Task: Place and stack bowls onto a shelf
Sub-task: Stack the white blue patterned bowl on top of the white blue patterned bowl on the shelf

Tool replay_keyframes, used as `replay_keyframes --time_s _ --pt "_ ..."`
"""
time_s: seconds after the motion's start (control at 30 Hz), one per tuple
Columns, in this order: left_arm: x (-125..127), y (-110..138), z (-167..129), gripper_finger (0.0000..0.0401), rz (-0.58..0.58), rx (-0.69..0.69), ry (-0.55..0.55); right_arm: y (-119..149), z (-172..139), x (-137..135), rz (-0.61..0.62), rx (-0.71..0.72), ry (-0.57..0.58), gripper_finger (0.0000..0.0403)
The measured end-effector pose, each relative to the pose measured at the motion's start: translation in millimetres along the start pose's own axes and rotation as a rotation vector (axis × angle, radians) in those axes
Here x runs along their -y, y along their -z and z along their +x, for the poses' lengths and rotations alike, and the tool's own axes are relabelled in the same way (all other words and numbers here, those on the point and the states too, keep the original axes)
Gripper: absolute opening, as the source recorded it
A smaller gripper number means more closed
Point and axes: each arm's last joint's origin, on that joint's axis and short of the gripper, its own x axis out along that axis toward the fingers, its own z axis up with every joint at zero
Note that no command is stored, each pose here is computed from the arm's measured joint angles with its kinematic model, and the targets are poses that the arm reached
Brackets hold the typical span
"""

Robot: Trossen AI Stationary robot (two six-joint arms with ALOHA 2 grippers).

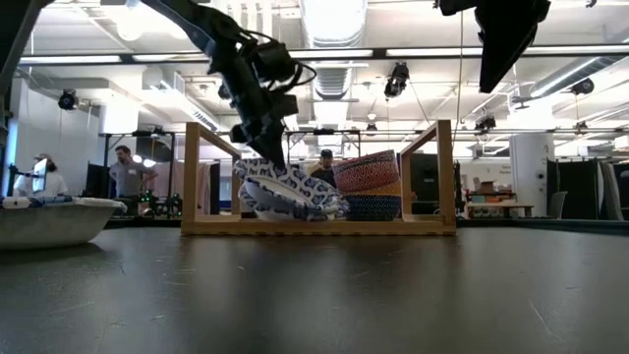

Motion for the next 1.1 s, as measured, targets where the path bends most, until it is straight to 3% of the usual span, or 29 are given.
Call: replay_keyframes --time_s 0.3,0.63,0.73,0.9,1.1 --pt "-11.5 -3.8 -1.9 0.0039 0.033 0.015 -0.041 0.1 0.0 -0.1 0.003 -0.005 -0.005 0.0178" --pt "-16.2 -4.8 -4.3 0.0122 0.063 0.015 -0.072 -0.1 0.0 -0.4 0.008 -0.002 -0.008 0.0178" --pt "-14.0 -9.7 -12.0 0.0137 0.043 0.03 -0.024 -0.1 0.0 -0.4 0.008 -0.002 -0.008 0.0178" --pt "16.3 -5.6 -19.0 0.0141 0.076 -0.021 0.154 -0.3 0.0 -0.5 0.008 0.0 -0.01 0.0178" --pt "88.4 8.5 -25.5 0.0142 0.218 -0.039 0.245 -0.4 0.0 -0.6 0.006 0.0 -0.01 0.0178"
